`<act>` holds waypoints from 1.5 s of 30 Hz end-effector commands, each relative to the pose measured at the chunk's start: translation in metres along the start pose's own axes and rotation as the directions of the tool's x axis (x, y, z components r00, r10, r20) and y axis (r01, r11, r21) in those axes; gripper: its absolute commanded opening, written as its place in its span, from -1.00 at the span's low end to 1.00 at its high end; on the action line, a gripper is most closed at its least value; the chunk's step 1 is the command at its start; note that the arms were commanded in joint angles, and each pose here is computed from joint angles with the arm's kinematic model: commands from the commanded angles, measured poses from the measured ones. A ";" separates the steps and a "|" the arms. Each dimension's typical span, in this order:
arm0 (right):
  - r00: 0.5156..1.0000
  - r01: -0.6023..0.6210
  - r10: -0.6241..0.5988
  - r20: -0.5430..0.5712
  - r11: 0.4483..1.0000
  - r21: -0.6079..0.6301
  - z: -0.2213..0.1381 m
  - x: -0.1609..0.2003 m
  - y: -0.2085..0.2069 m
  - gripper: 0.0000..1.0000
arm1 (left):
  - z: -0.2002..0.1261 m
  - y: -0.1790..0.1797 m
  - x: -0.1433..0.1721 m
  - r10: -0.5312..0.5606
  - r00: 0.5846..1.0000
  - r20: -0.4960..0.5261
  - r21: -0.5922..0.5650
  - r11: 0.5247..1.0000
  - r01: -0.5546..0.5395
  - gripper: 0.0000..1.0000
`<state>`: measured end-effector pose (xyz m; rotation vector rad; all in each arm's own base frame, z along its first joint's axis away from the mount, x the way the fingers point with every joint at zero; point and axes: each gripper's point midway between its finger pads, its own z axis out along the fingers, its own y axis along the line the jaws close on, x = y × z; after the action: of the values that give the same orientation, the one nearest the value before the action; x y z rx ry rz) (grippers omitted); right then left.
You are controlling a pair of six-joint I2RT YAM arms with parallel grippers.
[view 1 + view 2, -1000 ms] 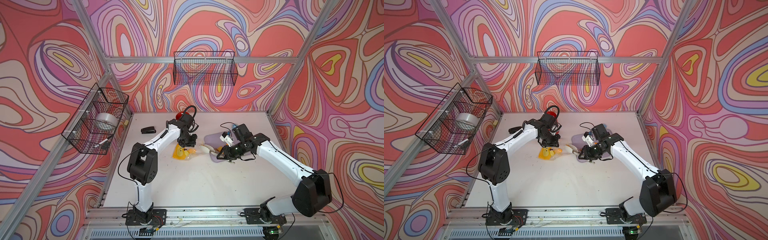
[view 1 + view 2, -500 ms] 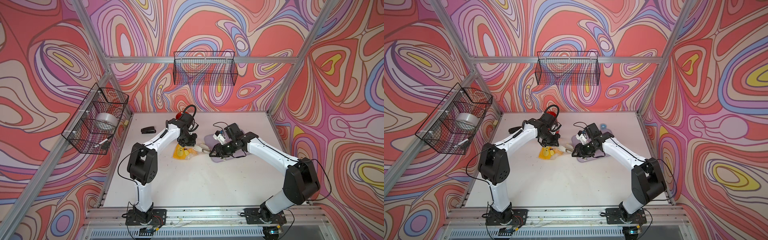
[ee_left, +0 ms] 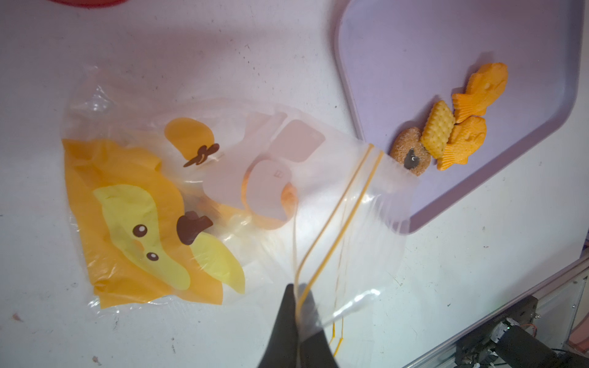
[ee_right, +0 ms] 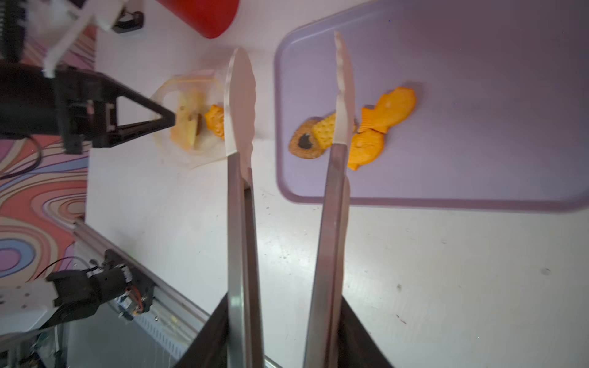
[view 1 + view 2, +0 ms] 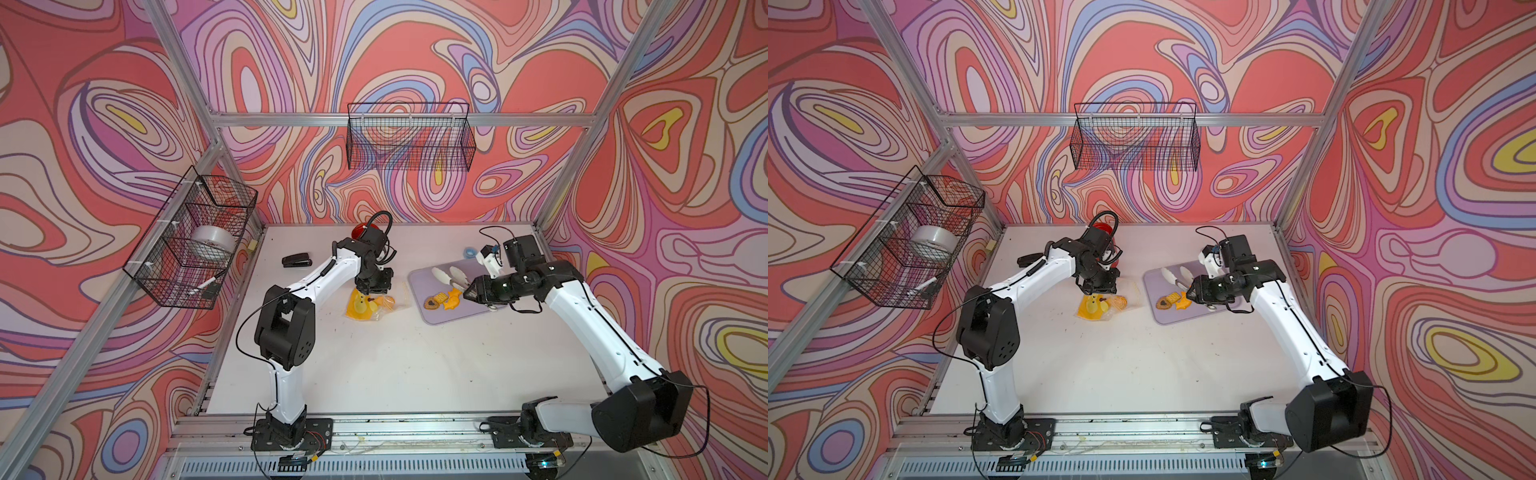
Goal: Put the cookies into a resealable bag to prevent moisture
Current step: Place the cookie in the ziploc bag, then adjust the cookie on the tray.
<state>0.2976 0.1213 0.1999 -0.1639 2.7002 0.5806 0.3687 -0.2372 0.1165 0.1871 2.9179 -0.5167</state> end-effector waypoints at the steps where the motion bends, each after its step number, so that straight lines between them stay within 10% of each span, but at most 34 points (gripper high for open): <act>1: 0.998 -0.021 0.036 -0.059 0.971 0.238 0.014 0.004 -0.046 -0.08 | -0.002 0.005 0.001 -0.012 1.000 -0.004 -0.014 1.000 0.012 -1.00; 19: 0.993 -0.061 0.098 -0.059 0.889 0.455 0.036 -0.020 -0.091 -0.07 | -0.005 0.003 -0.002 0.005 1.000 0.007 -0.008 1.000 -0.005 -1.00; 33: 0.972 -0.189 0.225 -0.070 0.924 0.332 0.065 0.002 -0.077 0.03 | 0.000 0.004 0.001 0.002 1.000 0.002 -0.006 1.000 -0.002 -1.00; 45: 0.970 -0.208 0.237 -0.057 0.927 0.313 0.049 0.009 -0.071 -0.34 | 0.001 0.004 0.002 0.008 1.000 0.000 -0.005 1.000 -0.008 -1.00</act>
<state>0.3158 0.0772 0.1100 0.1942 2.9367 0.1846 0.3696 -0.2371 0.1153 0.1879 2.9137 -0.5139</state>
